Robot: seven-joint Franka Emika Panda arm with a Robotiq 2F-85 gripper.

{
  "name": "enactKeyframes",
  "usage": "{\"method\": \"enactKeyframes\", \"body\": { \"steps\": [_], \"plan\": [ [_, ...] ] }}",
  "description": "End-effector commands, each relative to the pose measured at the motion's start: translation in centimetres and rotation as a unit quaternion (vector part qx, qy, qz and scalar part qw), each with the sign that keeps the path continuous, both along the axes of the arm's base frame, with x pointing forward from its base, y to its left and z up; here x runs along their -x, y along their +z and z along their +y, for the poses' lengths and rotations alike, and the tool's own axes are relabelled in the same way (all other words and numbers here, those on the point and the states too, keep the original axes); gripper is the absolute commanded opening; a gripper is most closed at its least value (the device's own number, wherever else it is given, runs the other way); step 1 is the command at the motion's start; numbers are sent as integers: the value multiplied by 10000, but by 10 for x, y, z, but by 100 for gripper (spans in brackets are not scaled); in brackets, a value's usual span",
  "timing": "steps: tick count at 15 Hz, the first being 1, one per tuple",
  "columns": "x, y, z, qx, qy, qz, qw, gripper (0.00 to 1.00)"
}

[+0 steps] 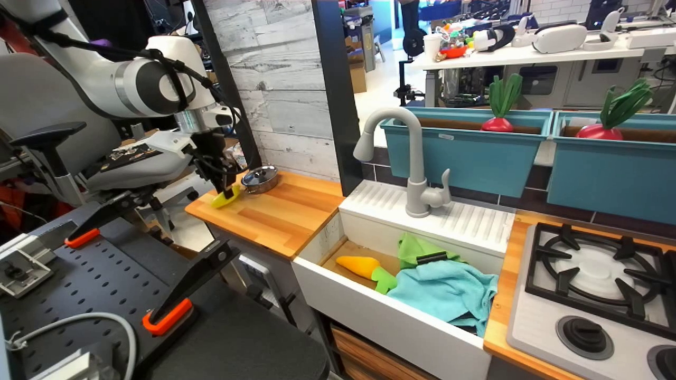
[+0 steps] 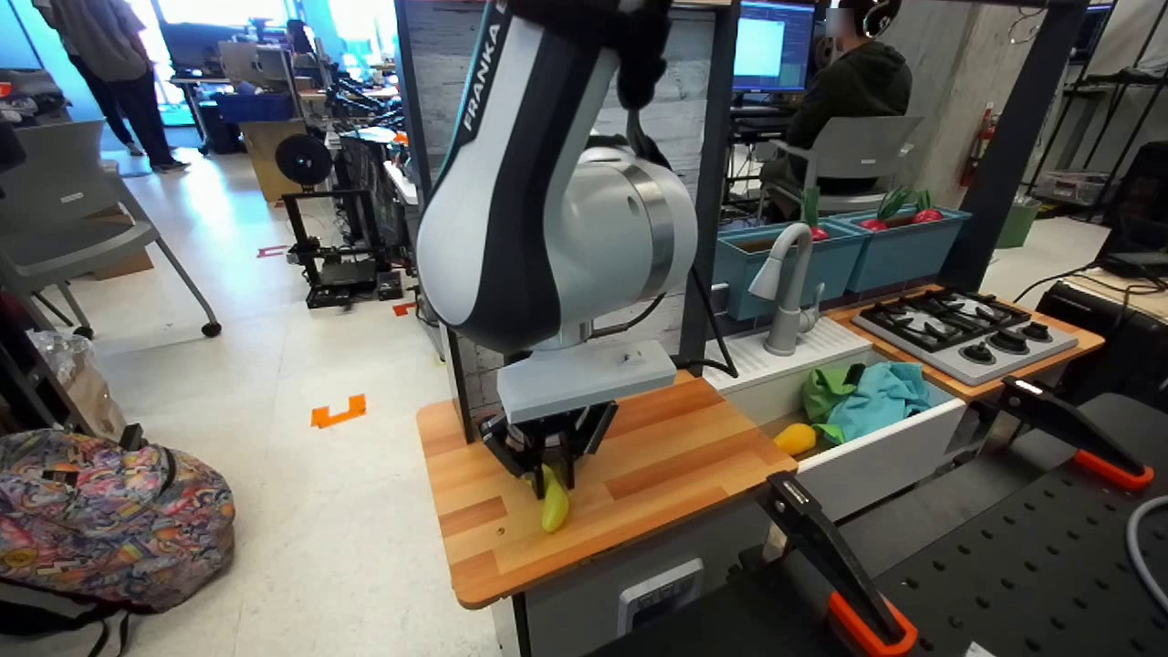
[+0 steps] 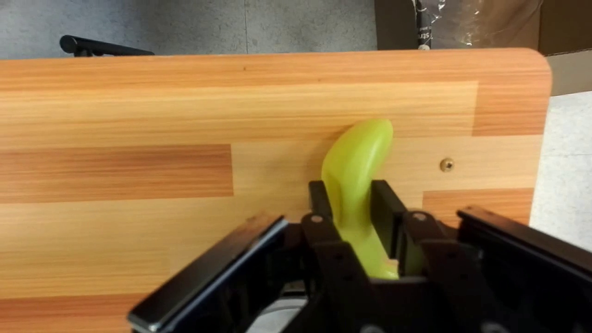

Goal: Move the banana plush toy

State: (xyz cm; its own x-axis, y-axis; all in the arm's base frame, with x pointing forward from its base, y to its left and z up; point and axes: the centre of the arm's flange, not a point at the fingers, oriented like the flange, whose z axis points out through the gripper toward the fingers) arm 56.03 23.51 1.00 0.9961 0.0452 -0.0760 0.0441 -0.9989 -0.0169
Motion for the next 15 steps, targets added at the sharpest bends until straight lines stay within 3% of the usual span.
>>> {"method": "enactKeyframes", "body": {
  "steps": [1, 6, 12, 13, 15],
  "plan": [
    [-4, 9, 6, -39, 81, 61, 9999, 63],
    [15, 46, 15, -229, 176, -89, 9995, 100],
    [43, 123, 20, -454, 133, -251, 9986, 100],
    [22, 86, 32, -336, 216, -229, 9989, 100],
    [28, 107, 30, -360, 220, -285, 9987, 100]
  ]
}}
